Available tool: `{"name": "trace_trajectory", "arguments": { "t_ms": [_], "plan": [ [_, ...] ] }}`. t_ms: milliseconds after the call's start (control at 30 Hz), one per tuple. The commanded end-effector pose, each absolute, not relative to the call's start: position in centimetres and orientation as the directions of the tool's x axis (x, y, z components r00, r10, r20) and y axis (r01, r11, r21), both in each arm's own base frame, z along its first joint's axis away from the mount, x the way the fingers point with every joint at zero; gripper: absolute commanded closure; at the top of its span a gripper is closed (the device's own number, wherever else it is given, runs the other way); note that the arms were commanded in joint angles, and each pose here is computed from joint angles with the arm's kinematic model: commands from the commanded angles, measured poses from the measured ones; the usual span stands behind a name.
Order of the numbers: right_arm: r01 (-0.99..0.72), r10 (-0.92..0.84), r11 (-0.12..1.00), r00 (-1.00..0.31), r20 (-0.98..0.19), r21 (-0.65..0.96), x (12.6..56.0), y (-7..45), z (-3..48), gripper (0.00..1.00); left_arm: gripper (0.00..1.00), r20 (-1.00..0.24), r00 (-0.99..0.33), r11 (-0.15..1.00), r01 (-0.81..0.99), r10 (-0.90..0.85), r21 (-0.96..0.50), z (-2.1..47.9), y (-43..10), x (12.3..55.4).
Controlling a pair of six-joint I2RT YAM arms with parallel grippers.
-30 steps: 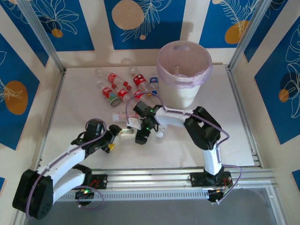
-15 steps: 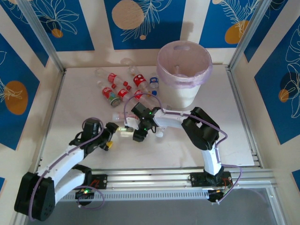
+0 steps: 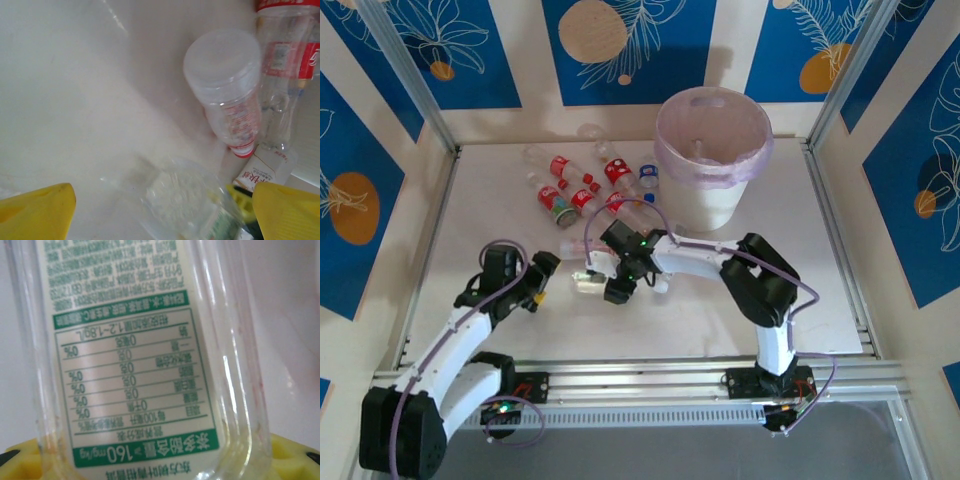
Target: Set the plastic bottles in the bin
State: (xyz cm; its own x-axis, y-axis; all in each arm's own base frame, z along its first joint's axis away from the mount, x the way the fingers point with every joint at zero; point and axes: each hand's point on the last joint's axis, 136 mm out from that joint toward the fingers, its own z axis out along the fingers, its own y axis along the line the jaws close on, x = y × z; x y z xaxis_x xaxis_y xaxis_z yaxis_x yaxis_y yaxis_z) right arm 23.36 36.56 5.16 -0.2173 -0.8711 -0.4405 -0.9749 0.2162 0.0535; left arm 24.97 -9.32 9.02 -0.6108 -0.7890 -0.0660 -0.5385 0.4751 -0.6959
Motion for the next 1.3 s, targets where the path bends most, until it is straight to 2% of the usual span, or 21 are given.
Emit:
{"name": "trace_trajectory", "arguments": {
  "t_ms": [0, 100, 200, 400, 567, 733, 833, 1000, 1267],
  "plan": [
    [-0.968, -0.827, 0.237, -0.245, -0.507, 0.081, 22.6, 36.7, 11.4, 0.62, 0.09, -0.135, -0.63, 0.532, -0.499, -0.765, -0.684, 10.3, -9.0, 26.6],
    [-0.964, -0.808, 0.254, -0.258, -0.529, 0.082, 22.0, 35.9, 15.1, 0.63, 0.09, -0.117, -0.64, 0.518, -0.486, -0.759, -0.704, 10.2, -9.9, 28.2],
    [-0.953, -0.774, 0.293, -0.285, -0.565, 0.079, 22.0, 34.6, 19.3, 0.64, 0.09, -0.153, -0.653, 0.551, -0.464, -0.742, -0.694, 10.8, -10.6, 29.5],
    [-0.879, -0.607, 0.475, -0.359, -0.709, 0.038, 25.2, 31.1, 29.3, 0.63, 0.09, -0.186, -0.669, 0.58, -0.433, -0.72, -0.69, 11.0, -12.8, 31.8],
    [-0.759, -0.513, 0.65, -0.393, -0.763, -0.046, 30.0, 27.4, 35.3, 0.64, 0.09, -0.195, -0.683, 0.601, -0.427, -0.704, -0.676, 9.7, -15.0, 32.7],
    [-0.578, -0.382, 0.813, -0.441, -0.812, -0.068, 36.7, 22.3, 38.2, 0.64, 0.09, -0.224, -0.638, 0.592, -0.448, -0.737, -0.67, 8.4, -15.5, 33.2],
    [-0.49, -0.31, 0.87, -0.461, -0.831, -0.053, 40.7, 19.4, 38.5, 0.64, 0.09, -0.246, -0.652, 0.614, -0.423, -0.717, -0.666, 8.3, -16.5, 33.9],
    [-0.355, -0.226, 0.935, -0.564, -0.794, -0.014, 46.7, 14.9, 35.9, 0.64, 0.09, -0.244, -0.672, 0.634, -0.427, -0.7, -0.644, 7.3, -17.5, 34.6],
    [-0.333, -0.207, 0.942, -0.688, -0.696, 0.049, 50.8, 14.3, 28.8, 0.64, 0.11, -0.256, -0.643, 0.633, -0.463, -0.721, -0.62, 6.0, -17.2, 35.5]
  ]
}}
